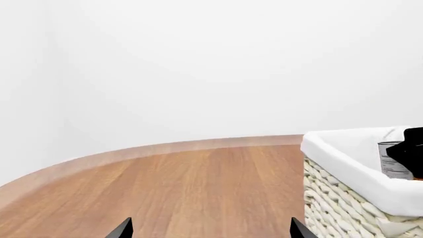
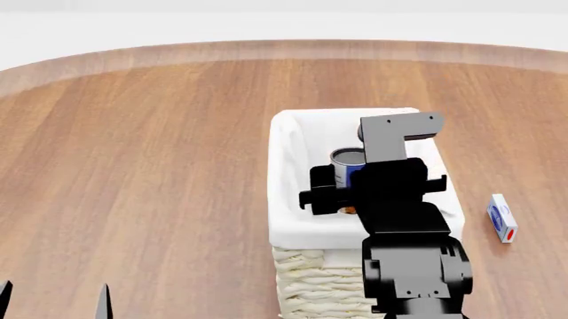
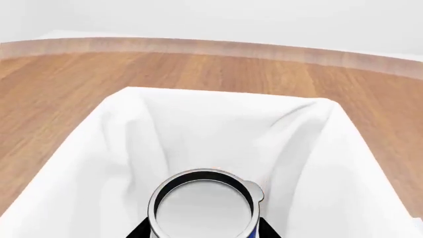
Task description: Pick up the alphabet soup and put it in the basket.
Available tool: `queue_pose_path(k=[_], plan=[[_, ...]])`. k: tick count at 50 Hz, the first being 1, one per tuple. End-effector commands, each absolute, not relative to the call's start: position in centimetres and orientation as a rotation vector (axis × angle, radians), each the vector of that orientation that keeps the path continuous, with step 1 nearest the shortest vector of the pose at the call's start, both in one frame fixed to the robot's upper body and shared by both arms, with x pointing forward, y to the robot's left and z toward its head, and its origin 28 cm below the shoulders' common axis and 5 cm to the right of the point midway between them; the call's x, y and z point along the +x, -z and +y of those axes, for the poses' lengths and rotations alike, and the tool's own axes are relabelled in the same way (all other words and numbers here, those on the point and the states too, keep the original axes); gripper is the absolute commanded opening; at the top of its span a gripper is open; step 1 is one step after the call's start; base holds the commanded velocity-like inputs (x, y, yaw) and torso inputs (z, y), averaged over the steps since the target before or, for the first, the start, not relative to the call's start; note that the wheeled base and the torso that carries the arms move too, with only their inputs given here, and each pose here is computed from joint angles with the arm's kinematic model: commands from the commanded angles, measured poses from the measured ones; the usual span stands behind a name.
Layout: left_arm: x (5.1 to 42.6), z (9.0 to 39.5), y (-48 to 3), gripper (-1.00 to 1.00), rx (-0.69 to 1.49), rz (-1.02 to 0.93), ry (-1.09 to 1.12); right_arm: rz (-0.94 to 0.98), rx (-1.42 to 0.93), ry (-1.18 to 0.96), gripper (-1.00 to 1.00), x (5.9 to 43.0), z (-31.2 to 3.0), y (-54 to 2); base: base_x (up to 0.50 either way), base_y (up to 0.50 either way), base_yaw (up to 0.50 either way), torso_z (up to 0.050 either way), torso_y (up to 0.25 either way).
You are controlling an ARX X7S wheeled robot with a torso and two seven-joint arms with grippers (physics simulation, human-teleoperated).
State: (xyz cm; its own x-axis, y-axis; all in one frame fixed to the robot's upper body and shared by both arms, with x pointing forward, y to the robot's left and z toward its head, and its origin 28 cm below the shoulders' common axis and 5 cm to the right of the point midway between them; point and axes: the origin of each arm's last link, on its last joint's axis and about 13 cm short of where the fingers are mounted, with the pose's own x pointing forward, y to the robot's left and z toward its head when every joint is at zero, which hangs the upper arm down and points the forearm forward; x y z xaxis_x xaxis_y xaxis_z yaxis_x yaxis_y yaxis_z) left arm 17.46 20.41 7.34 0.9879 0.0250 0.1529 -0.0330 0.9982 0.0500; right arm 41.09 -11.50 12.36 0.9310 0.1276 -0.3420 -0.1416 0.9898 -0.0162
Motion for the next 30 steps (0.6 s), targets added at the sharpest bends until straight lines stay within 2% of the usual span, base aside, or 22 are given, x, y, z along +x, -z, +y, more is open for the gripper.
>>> queue_pose_path(k=[1, 5, 6, 21, 24, 26, 30], plan=[[17.5, 20.4, -7.3, 1.00, 0.054, -0.152, -0.028, 0.343, -0.050, -0.145, -1.00, 41.2, -11.6, -12.5, 0.00, 0.00, 0.00, 0.000, 0.000], [17.4, 20.4, -7.3, 1.00, 0.052, -0.153, -0.028, 0.344, -0.047, -0.136, -1.00, 41.1, -11.6, -12.5, 0.00, 0.00, 0.00, 0.000, 0.000], [17.4, 20.4, -7.3, 1.00, 0.052, -0.153, -0.028, 0.347, -0.044, -0.135, 1.00, 41.1, -11.6, -12.4, 0.00, 0.00, 0.00, 0.000, 0.000], [17.5, 20.3, -7.3, 1.00, 0.055, -0.153, -0.025, 0.326, -0.042, -0.130, 1.00, 41.2, -11.9, -12.5, 0.00, 0.00, 0.00, 0.000, 0.001], [17.5, 20.4, -7.3, 1.00, 0.054, -0.152, -0.027, 0.219, -0.018, -0.120, 1.00, 41.6, -11.9, -13.1, 0.00, 0.00, 0.00, 0.000, 0.000], [17.5, 20.4, -7.3, 1.00, 0.055, -0.151, -0.026, 0.076, 0.018, -0.110, 1.00, 42.0, -11.9, -14.0, 0.00, 0.00, 0.00, 0.000, 0.000], [17.5, 20.3, -7.3, 1.00, 0.056, -0.151, -0.025, 0.007, 0.038, -0.107, 1.00, 42.3, -11.8, -14.6, 0.00, 0.00, 0.00, 0.000, 0.000]])
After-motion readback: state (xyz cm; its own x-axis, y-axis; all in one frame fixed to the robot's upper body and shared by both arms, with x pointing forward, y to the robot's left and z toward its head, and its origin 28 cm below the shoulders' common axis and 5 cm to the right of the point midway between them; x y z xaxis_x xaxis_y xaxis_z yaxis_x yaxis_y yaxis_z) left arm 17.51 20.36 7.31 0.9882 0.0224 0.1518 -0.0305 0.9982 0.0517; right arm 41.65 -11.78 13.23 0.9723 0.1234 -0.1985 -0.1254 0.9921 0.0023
